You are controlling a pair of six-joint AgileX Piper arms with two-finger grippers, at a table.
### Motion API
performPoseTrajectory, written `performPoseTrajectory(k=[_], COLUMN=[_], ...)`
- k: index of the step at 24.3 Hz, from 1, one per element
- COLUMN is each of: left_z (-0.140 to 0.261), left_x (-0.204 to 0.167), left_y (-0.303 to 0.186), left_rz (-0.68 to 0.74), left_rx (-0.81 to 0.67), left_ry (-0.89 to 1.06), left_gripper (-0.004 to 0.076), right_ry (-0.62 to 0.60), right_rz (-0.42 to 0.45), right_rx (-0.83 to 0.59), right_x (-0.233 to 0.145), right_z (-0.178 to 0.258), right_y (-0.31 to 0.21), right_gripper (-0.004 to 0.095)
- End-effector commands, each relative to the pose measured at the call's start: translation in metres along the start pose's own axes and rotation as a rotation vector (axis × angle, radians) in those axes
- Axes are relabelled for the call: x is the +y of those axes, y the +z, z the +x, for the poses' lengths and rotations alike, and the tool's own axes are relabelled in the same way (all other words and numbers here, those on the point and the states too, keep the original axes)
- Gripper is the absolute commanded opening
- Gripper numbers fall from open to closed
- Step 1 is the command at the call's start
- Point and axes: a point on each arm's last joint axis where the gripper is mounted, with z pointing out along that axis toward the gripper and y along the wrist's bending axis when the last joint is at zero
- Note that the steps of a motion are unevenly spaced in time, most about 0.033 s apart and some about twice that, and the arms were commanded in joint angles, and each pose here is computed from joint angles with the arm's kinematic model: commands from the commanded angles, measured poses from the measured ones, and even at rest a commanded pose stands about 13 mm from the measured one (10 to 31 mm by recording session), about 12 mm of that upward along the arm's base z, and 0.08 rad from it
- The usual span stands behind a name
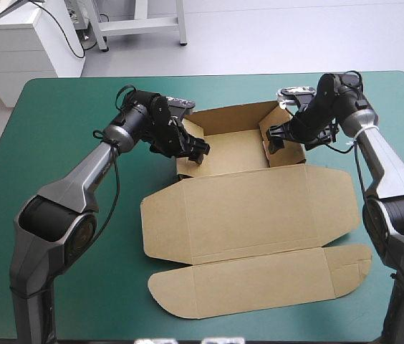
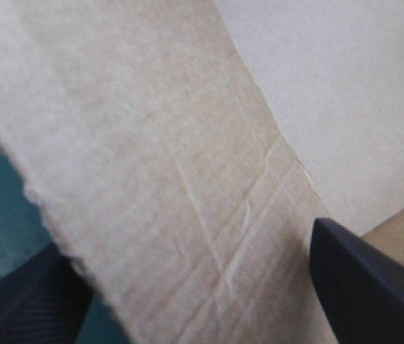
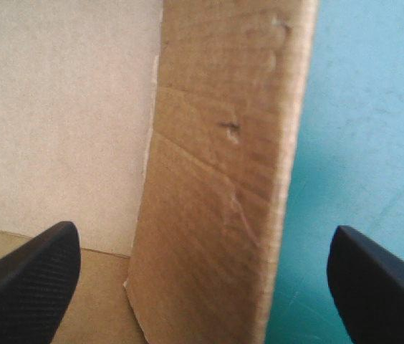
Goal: Fold the box
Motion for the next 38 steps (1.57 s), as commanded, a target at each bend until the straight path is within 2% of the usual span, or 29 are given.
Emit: performPoseTrajectory(k=[1,5,7,11,12,14,17,18,19,26,35,38], left_z=[-0.006,-0.006,-0.004,0.006,0.013,0.026,0.053,0.060,0.074,0.136,0.233,0.258], left_x=[-0.008,-0.005,-0.003,-0.003,-0.004,-0.005,-0.014,-0.016,-0.018,-0.015,0.006,0.011], left_y=[-0.038,-0.055,-0.080,-0.144,-0.167,-0.202,-0.255,-0.265,-0.281,-0.293,-0.205,-0.183], left_rz=[0.026,0.024,0.017,-0.091,-0.122,-0.160,-0.153,-0.155,-0.165,-0.180,-0.175,-0.171], left_rx=[-0.113,-0.149,-0.173,-0.244,-0.294,-0.369,-0.488,-0.511,-0.541,-0.510,-0.172,-0.139], left_ry=[0.013,0.007,0.016,0.064,0.074,0.086,0.148,0.159,0.197,0.195,0.163,0.115], left_gripper=[0.0588,0.0588,0.0588,0.0573,0.0536,0.0411,0.0110,0.0032,-0.0004,-0.0006,-0.0008,-0.0008], right_ry=[-0.027,-0.040,-0.051,-0.071,-0.087,-0.104,-0.108,-0.111,-0.111,-0.118,-0.129,-0.132], right_rz=[-0.012,0.002,0.019,0.024,0.030,0.037,0.062,0.062,0.062,0.063,0.063,0.063], right_rx=[-0.096,-0.139,-0.183,-0.267,-0.277,-0.279,-0.276,-0.276,-0.276,-0.278,-0.279,-0.274], right_x=[0.009,0.010,0.011,0.017,0.018,0.018,0.015,0.015,0.015,0.015,0.015,0.015], right_z=[-0.003,-0.009,-0.013,-0.017,-0.015,-0.015,-0.015,-0.015,-0.015,-0.015,-0.016,-0.016], right_y=[-0.033,-0.047,-0.062,-0.089,-0.094,-0.095,-0.095,-0.095,-0.095,-0.095,-0.095,-0.094], right_gripper=[0.0881,0.0880,0.0880,0.0880,0.0876,0.0876,0.0876,0.0876,0.0876,0.0876,0.0876,0.0876])
